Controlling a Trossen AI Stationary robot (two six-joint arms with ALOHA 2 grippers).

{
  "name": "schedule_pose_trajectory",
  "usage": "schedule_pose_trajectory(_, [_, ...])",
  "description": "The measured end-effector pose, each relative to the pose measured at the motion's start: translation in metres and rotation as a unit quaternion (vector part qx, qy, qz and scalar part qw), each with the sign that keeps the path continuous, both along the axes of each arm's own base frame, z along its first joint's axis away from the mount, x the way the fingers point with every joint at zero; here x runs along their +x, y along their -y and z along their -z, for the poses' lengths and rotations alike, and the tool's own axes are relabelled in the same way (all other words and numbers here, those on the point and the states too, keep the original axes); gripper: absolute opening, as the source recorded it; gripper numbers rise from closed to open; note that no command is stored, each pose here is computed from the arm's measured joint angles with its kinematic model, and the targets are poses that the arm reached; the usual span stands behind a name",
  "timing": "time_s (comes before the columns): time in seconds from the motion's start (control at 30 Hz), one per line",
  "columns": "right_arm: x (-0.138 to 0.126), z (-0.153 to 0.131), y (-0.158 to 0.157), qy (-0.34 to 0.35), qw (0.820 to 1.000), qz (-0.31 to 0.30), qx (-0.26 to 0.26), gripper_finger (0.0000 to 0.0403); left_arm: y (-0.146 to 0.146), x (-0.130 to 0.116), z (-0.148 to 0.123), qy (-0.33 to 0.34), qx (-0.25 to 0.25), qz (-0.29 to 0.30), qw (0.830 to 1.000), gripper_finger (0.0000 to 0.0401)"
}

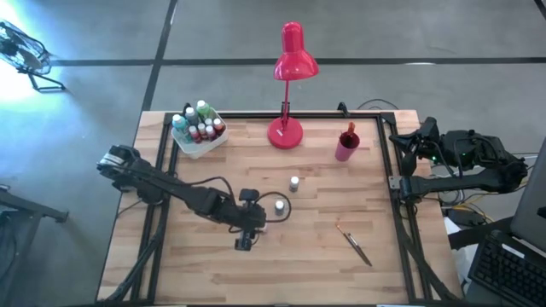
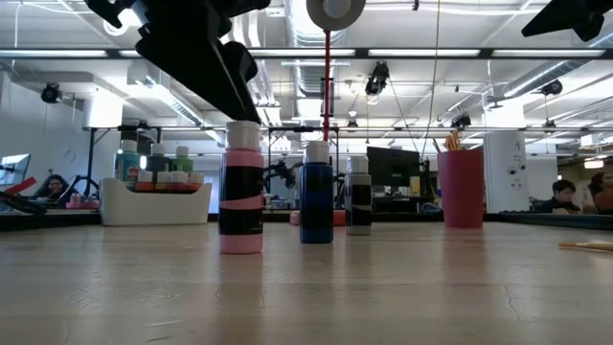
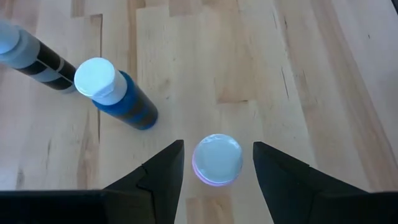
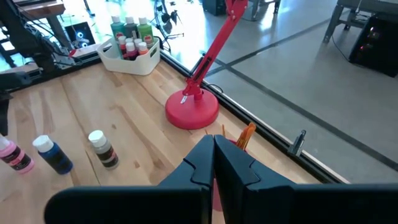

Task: Pick & Place Paint Supplies
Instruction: Put the light pink paint bottle into the white bin

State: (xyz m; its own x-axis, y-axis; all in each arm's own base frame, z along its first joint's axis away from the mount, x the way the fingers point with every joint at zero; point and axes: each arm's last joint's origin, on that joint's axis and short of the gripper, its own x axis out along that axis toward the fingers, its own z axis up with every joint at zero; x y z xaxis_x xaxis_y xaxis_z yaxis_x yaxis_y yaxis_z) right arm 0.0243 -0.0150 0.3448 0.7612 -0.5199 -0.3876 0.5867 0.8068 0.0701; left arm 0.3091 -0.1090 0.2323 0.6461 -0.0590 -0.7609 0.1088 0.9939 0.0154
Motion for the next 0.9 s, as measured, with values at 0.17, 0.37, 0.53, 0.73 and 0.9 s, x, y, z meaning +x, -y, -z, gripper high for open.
schedule_pose_trajectory(0.17, [0.000,0.000,0.000,0.000,1.000,0.000,0.000,0.0008,-0.001,0.001,0.002,-0.003,-0.003,-0.003,1.000,0.0197])
schedule_pose_trajectory(0.37, [0.000,0.000,0.000,0.000,1.000,0.000,0.000,0.0008,0.001,0.006,0.015,-0.022,0.001,-0.002,1.000,0.0197])
schedule_pose_trajectory(0.53, [0.000,0.000,0.000,0.000,1.000,0.000,0.000,0.0008,0.002,0.010,0.021,-0.024,0.002,0.003,1.000,0.0197])
schedule_pose_trajectory(0.73, [0.000,0.000,0.000,0.000,1.000,0.000,0.000,0.0008,0.001,0.010,0.019,-0.020,0.002,0.003,1.000,0.0197])
schedule_pose_trajectory(0.9, [0.000,0.000,0.000,0.000,1.000,0.000,0.000,0.0008,-0.001,0.011,0.018,-0.019,0.002,0.000,1.000,0.0190])
